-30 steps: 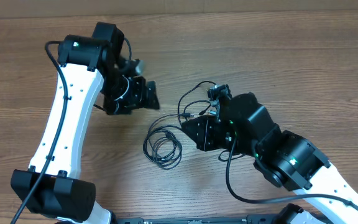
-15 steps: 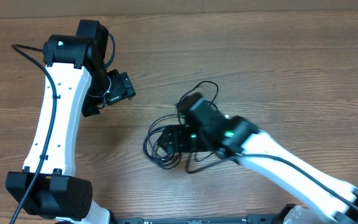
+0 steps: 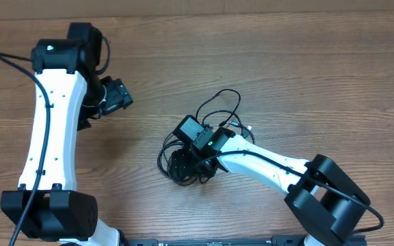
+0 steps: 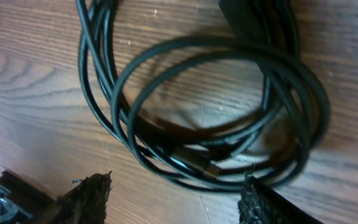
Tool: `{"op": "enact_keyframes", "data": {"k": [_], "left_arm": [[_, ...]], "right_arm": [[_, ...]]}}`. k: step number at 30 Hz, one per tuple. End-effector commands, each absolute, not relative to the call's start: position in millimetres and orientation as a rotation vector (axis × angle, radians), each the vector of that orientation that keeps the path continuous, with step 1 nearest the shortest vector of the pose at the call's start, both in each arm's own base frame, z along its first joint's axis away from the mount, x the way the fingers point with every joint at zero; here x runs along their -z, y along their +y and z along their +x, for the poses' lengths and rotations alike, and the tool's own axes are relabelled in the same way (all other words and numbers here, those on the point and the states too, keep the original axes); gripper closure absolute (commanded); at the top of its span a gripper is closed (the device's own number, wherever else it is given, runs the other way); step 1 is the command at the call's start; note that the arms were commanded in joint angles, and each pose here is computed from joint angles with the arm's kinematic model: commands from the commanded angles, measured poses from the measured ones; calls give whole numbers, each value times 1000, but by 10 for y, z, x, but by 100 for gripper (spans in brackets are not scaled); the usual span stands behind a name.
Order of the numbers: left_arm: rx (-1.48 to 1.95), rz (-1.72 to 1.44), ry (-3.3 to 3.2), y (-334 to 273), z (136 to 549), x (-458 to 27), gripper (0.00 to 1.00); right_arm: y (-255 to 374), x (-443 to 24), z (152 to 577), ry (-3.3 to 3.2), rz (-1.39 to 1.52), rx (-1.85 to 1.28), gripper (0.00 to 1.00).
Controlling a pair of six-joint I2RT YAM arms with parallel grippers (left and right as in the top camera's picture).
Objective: Untangle cables
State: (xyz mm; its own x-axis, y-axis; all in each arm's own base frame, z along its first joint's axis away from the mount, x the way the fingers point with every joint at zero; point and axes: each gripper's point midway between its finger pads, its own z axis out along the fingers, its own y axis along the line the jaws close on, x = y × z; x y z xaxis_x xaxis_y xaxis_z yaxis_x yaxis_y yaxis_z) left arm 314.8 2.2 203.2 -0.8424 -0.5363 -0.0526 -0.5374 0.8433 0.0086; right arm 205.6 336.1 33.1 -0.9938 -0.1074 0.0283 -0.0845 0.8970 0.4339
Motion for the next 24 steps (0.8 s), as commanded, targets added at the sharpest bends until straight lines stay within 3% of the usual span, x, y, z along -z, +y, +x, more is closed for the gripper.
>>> {"op": "enact_keyframes", "data": {"k": [1,10,18,24], "left_arm": [[-60,-898,2957,47,3148,-2029,6],[-69,-892,2964,54,3131,-2029,7],[-88,-891,2953,80,3145,-2031,7],[-87,-890,2951,80,3153,-2032,7]], "right_arm": [[3461,-389,2098,-3018,185,747,37],[3524,-414,2375,-3156,181,779,43],[3527,-239,2239,-3095,169,752,45],[3554,-223,2234,-3091,165,764,52]]}}
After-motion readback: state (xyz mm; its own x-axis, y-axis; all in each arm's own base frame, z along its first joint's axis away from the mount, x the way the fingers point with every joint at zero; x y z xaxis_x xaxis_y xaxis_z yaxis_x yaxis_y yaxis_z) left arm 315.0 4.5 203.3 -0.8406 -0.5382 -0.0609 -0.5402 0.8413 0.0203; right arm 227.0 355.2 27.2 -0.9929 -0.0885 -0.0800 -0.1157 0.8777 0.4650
